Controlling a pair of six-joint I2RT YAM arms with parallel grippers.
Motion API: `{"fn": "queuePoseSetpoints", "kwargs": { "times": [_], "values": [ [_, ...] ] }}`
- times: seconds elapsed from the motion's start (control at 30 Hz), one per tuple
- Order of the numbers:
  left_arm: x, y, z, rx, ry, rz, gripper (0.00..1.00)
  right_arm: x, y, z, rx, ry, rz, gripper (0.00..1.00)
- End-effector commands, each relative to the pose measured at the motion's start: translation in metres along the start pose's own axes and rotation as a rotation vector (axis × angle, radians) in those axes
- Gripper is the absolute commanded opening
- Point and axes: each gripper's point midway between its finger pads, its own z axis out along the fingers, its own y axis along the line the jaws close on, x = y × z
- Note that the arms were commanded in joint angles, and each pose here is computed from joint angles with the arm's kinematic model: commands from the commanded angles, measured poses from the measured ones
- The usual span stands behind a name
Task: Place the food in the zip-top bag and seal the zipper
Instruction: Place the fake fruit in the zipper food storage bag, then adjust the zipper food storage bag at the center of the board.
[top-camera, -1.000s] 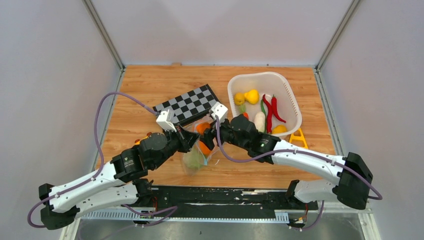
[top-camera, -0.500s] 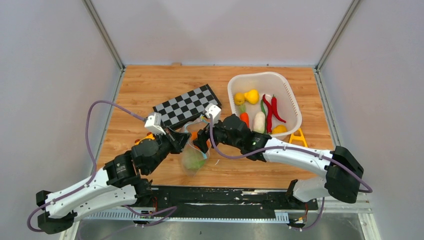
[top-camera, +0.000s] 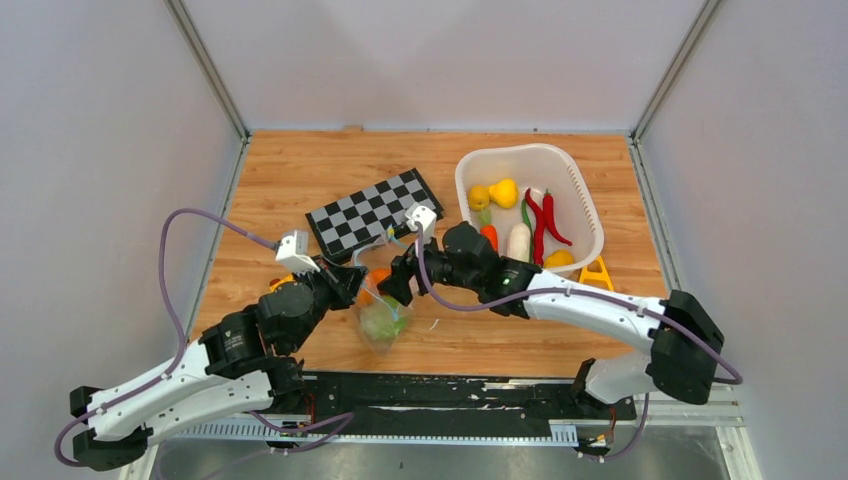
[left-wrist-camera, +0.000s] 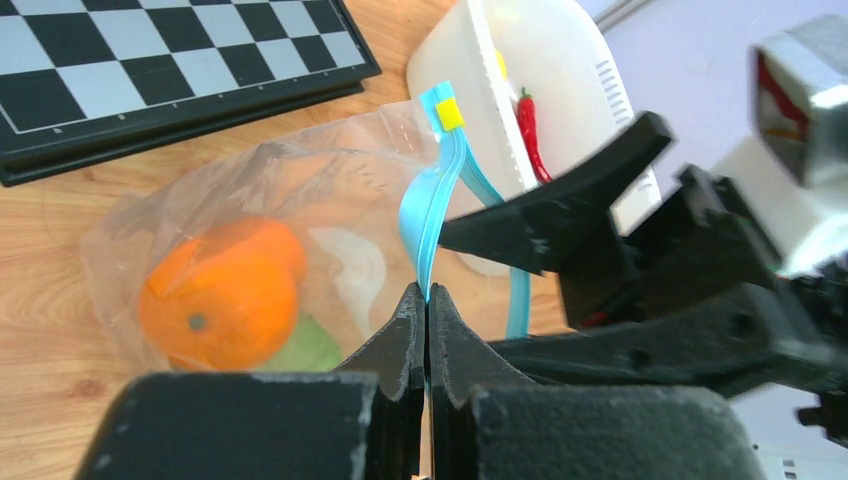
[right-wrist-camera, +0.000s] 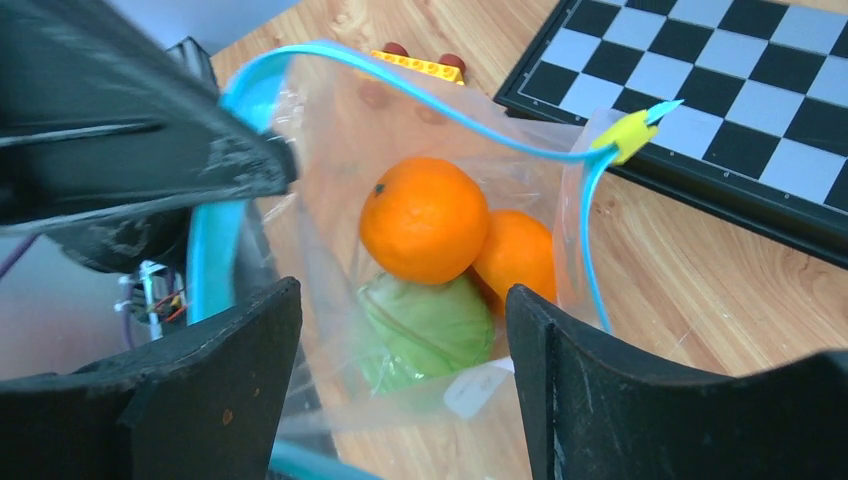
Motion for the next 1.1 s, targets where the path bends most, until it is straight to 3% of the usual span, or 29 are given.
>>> {"fn": "queuePoseSetpoints", "kwargs": {
  "times": [0.0, 0.23, 0.37, 0.53, 0.67, 0.77, 0.83, 0.87, 1.0, 1.07],
  "values": [
    [-0.009, 0.015, 0.0, -0.067, -0.054, -0.012, 0.0, -0.054, 0.025, -0.038, -0.079, -0.123, -0.051, 0.74],
    [0.003, 0.006, 0.009, -0.086, 0.026, 0.1, 0.0, -0.075, -0.001, -0.084, 0.112, -0.24, -0.044, 0.74],
    [0.005, -0.001, 0.013, -0.073, 0.033, 0.106, 0.0, -0.052, -0.04, -0.083, 0.299, -0.133, 0.06, 0.8],
    [0.002, -0.004, 0.012, -0.06, 0.023, 0.099, 0.0, -0.012, -0.056, -0.064, 0.355, 0.041, 0.119, 0.78],
    [0.004, -0.004, 0.011, -0.056, 0.031, 0.098, 0.0, 0.007, -0.059, -0.051, 0.357, 0.121, 0.143, 0.61],
    [0.0, -0.004, 0.01, -0.052, 0.022, 0.104, 0.0, -0.004, -0.045, -0.045, 0.273, 0.105, 0.122, 0.32],
    [-0.008, 0.0, 0.006, -0.069, 0.001, 0.118, 0.0, -0.024, -0.02, -0.047, 0.143, 0.063, 0.114, 0.06],
    [-0.012, 0.005, 0.003, -0.096, -0.008, 0.137, 0.0, -0.036, -0.004, -0.05, 0.069, 0.038, 0.112, 0.01],
    [-0.033, 0.024, -0.008, -0.182, -0.06, 0.184, 0.0, -0.086, 0.057, -0.08, -0.234, -0.146, 0.087, 0.0],
    [-0.038, 0.027, -0.012, -0.2, -0.068, 0.19, 0.0, -0.083, 0.046, -0.077, -0.181, -0.176, 0.108, 0.0]
  ]
}}
